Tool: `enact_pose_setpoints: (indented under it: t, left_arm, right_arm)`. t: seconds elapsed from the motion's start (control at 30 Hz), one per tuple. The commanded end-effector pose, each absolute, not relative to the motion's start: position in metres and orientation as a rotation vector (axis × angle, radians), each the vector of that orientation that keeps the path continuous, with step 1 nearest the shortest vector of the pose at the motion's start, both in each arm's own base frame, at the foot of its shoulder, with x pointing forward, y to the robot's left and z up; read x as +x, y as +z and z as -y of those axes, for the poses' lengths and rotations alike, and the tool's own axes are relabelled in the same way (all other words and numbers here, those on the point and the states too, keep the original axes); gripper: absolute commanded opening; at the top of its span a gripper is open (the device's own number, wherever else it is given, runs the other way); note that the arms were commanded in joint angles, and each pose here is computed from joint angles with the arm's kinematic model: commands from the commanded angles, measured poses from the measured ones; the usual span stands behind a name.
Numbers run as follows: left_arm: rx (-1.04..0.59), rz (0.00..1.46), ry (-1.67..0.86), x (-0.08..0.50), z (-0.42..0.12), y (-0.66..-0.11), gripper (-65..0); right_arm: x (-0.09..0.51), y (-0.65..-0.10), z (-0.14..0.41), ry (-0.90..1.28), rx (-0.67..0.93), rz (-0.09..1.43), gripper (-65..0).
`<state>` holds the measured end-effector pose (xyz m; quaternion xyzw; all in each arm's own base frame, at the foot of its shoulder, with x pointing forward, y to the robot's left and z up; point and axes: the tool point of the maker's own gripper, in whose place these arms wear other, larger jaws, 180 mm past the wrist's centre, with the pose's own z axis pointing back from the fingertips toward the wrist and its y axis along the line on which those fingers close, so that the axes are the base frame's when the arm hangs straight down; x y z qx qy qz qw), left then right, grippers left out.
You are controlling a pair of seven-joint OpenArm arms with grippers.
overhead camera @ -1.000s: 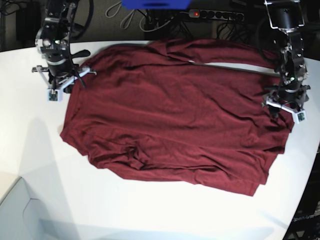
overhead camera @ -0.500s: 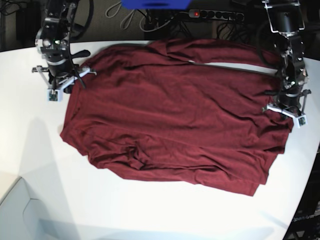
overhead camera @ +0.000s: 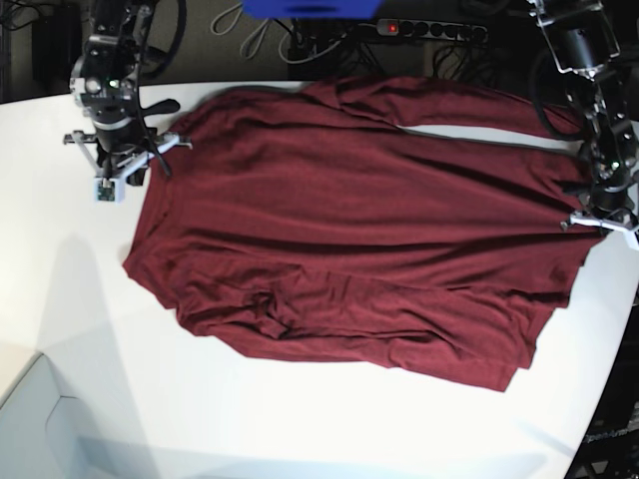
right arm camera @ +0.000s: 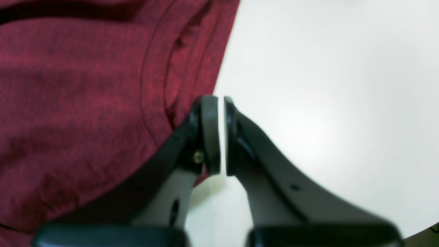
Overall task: Layout the t-shirt on the table in an organized manner, then fold the t-shirt properly
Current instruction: 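Pull the shirt edge with the left gripper toward the shirt's collar end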
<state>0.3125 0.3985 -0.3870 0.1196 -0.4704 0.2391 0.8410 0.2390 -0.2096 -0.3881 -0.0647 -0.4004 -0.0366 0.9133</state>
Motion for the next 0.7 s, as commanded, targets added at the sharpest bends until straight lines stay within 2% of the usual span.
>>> enact_pose_setpoints:
  t: [0.0,0.13,0.2,0.27,0.4,0.47,0.53,0.67]
  left_arm:
    - [0.280,1.057,0.495,0.323,-0.409,-0.365,-64.6]
    - [0.283,1.054,0.493,0.322,-0.409,-0.366,-64.4]
    - [0.281,1.049,0.497,0.321,-0.409,-0.368,-61.8]
    - [0.281,1.034,0.502,0.319,-0.410,-0.374,-55.6]
    - [0.277,1.017,0.509,0.314,-0.409,-0.381,-39.3]
    - [0.277,1.017,0.509,0.314,-0.409,-0.381,-34.2]
    - [0.278,1.021,0.508,0.315,-0.409,-0.379,-31.9]
    - [0.280,1.029,0.516,0.314,-0.411,-0.376,-31.9]
  right_arm:
    - [0.246,-0.378,0.212,-0.070,-0.139,0.866,-63.5]
    - [0.245,-0.379,0.212,-0.070,-0.139,0.862,-63.5]
    - [0.245,-0.379,0.211,-0.068,-0.137,0.861,-63.3]
    - [0.245,-0.379,0.210,-0.067,-0.135,0.860,-63.1]
    - [0.245,-0.380,0.210,-0.061,-0.138,0.858,-63.1]
    - [0.245,-0.379,0.213,-0.054,-0.145,0.858,-63.1]
    - [0.247,-0.377,0.215,-0.048,-0.151,0.863,-63.1]
    - [0.249,-0.376,0.216,-0.052,-0.152,0.869,-63.5]
